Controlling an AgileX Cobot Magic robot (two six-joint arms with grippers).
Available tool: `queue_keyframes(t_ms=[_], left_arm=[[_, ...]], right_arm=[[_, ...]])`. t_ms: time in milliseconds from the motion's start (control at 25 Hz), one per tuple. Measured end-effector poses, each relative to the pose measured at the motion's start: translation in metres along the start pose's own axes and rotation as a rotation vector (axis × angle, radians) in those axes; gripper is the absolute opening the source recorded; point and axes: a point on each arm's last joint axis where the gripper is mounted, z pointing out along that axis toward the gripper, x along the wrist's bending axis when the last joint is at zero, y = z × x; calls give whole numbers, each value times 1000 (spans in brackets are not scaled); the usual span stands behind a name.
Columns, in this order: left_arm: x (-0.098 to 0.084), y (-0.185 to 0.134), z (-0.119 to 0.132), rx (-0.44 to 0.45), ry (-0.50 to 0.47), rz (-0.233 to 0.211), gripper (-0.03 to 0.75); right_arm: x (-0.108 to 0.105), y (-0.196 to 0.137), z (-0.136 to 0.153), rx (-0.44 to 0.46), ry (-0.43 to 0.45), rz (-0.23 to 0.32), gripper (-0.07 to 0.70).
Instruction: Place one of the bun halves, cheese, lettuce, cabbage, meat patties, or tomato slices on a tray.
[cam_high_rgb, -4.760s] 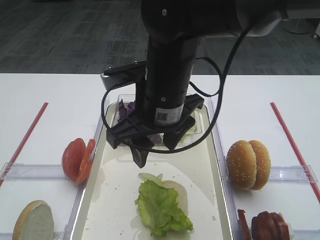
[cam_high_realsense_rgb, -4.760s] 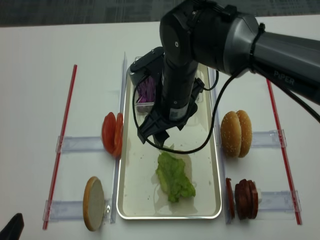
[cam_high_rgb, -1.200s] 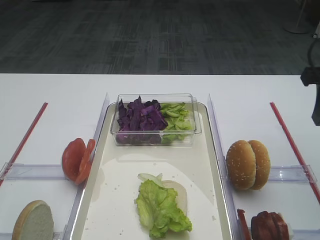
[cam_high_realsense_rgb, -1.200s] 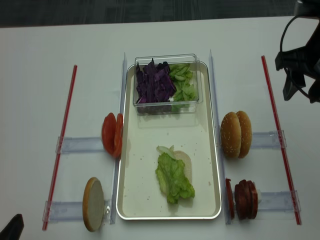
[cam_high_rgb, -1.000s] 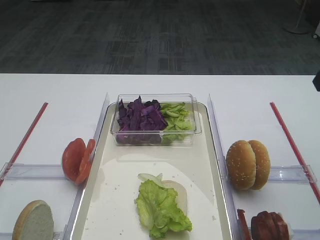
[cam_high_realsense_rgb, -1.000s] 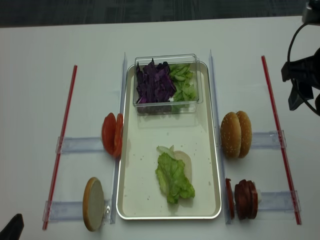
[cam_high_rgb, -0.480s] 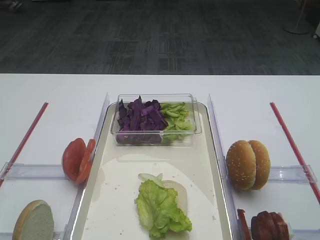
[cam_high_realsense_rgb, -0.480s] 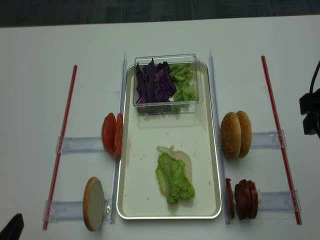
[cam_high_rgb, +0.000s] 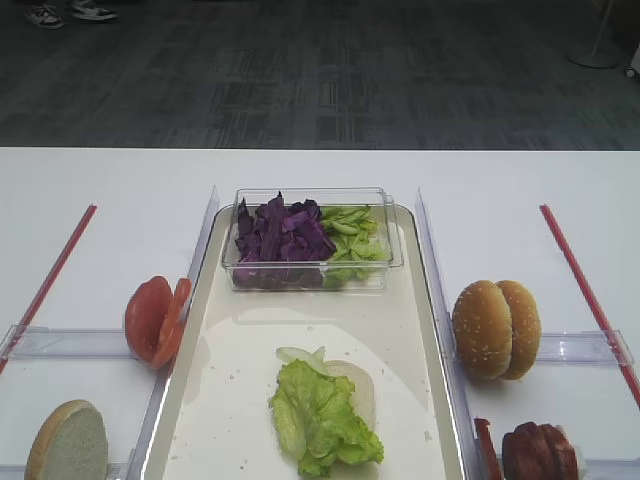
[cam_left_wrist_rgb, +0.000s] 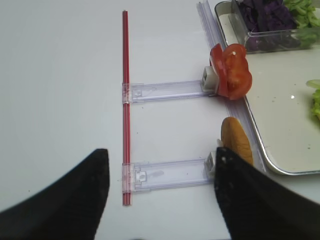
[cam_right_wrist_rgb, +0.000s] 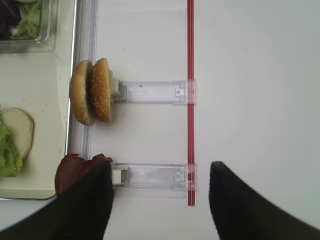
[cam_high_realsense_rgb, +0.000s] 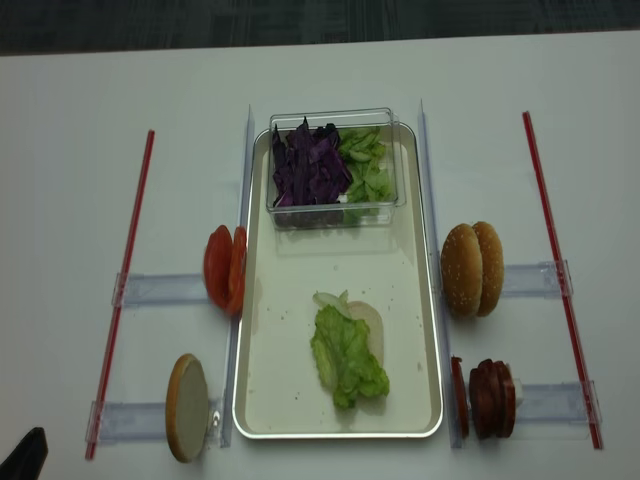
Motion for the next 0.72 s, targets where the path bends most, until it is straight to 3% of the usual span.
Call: queue_keyframes(t_ms=[360,720], left_arm=[[0,0,0,0,0,0,433],[0,0,0,0,0,0,433]], right_arm=[[4,-27,-30,-182,5,-48,453],[3,-71,-11,-212,16,-42,453]])
